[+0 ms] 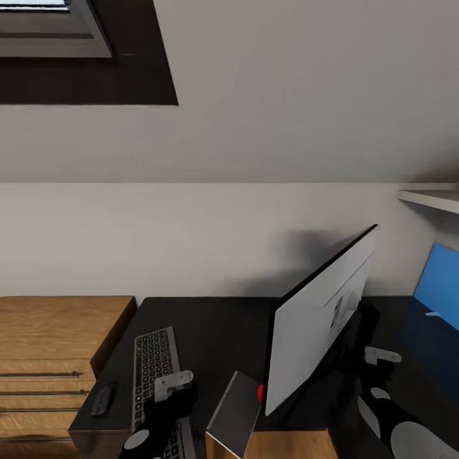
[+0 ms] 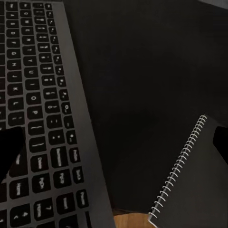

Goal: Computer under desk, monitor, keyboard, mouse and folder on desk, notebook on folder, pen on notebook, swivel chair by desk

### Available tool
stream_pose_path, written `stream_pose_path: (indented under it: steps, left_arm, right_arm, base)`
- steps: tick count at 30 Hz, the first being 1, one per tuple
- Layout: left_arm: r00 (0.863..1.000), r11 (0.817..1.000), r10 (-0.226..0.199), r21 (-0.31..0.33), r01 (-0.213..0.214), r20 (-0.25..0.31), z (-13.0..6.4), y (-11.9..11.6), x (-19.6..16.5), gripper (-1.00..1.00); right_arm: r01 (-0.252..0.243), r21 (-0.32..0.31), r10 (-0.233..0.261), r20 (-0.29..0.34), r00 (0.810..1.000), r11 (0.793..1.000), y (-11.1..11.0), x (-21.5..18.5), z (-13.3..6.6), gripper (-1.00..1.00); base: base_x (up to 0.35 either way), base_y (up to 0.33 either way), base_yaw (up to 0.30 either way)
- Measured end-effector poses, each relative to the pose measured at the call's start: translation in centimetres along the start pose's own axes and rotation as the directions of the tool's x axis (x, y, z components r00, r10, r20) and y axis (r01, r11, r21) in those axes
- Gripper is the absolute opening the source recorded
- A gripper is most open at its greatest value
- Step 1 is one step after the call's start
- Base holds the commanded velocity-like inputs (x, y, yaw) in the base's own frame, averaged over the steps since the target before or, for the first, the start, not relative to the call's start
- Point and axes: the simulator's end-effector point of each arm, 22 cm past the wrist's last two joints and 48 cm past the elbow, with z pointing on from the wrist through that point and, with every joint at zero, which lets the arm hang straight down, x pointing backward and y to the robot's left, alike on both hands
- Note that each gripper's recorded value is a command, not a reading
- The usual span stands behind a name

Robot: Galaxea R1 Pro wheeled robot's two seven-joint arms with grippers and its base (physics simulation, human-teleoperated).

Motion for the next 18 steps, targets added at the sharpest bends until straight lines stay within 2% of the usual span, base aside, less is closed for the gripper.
stream_pose_path:
  steps: [18]
  left_arm:
    - [1.0,1.0,-0.002,0.0,0.002,-0.004,0.0,0.0,0.1,1.0]
  right_arm:
    - [0.013,0.011,-0.014,0.007,1.0,1.0,-1.2,-0.3,0.3,1.0]
  base:
    - [0.024,-0.024,0.0]
